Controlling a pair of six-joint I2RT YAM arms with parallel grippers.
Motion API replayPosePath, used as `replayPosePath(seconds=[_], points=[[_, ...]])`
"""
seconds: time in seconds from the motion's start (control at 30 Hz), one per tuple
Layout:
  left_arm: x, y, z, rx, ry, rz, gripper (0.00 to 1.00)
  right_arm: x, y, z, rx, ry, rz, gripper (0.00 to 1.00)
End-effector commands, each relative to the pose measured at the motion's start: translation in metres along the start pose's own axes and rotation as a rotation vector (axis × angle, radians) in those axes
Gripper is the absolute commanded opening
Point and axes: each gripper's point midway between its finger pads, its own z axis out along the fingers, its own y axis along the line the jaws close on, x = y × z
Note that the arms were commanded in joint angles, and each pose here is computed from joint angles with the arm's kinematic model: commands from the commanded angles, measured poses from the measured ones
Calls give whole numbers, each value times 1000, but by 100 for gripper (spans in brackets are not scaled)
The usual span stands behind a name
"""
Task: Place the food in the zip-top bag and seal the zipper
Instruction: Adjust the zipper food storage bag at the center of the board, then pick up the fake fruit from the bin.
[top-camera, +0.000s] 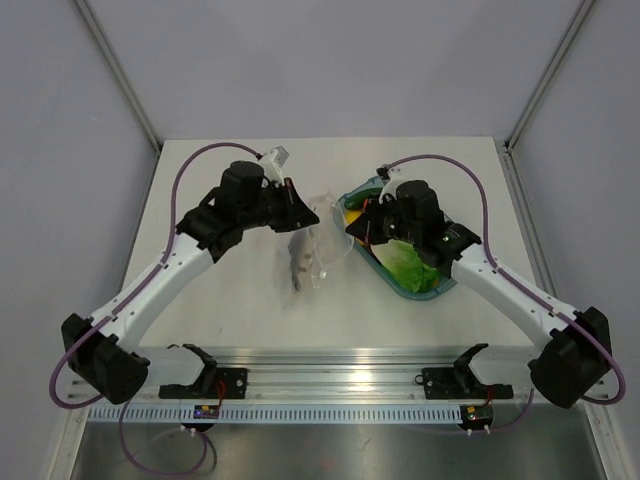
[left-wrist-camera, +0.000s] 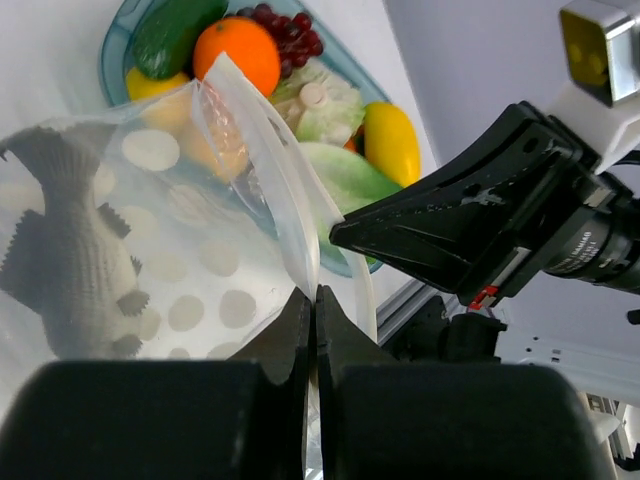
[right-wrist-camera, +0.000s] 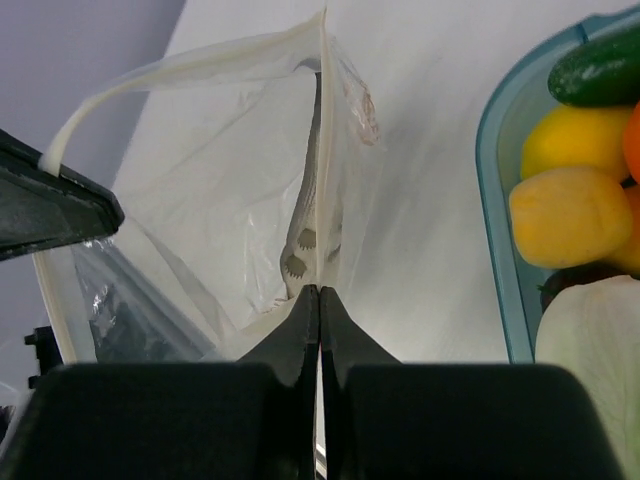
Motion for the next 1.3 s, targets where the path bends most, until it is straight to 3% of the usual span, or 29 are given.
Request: replayPosePath(seconds=[0.0,0.1,0.2,0.27,0.3,0.33,0.43,0.47,0.57,0.63,0.77,0.87,0.9,1.03,1.27], points=[[33,39,32,-92,102,-57,0,41,-28,22,69,112,10,0],[26,35,26,-95,80,-42,0,39,-25,20,58,108,9,0],[8,28,12,-116,35,11,0,16,-17,5,69,60,-32,23],[4,25,10,-117,29,20,0,0,-13,-8,89,15,-67,25],[4,25,10,-116,30,19,0,-9,-16,-15,133,-10,-76,28],[7,27,13,-117,38,13,0,-19,-15,-25,150,-45,-85,37],[18,28,21,-85,65,-11,0,-40,-35,-51,313,-134,-87,46],[22,29,25,-75,72,-15,0,-45,-43,-58,364,-156,-85,55],[26,30,29,-69,80,-26,0,-53,-82,-85,572,-214,-63,64],[28,28,31,-66,83,-24,0,-55,-125,-108,739,-245,30,65],[32,28,34,-62,92,-19,0,-29,-189,-132,863,-231,196,65],[35,31,35,-62,93,-21,0,-9,-209,-131,872,-156,230,70],[37,33,36,-63,99,-25,0,-2,-216,-127,878,-126,234,80],[41,35,38,-61,108,-30,0,11,-231,-123,888,-97,267,87],[45,37,39,-60,117,-31,0,23,-254,-127,886,-74,318,88]])
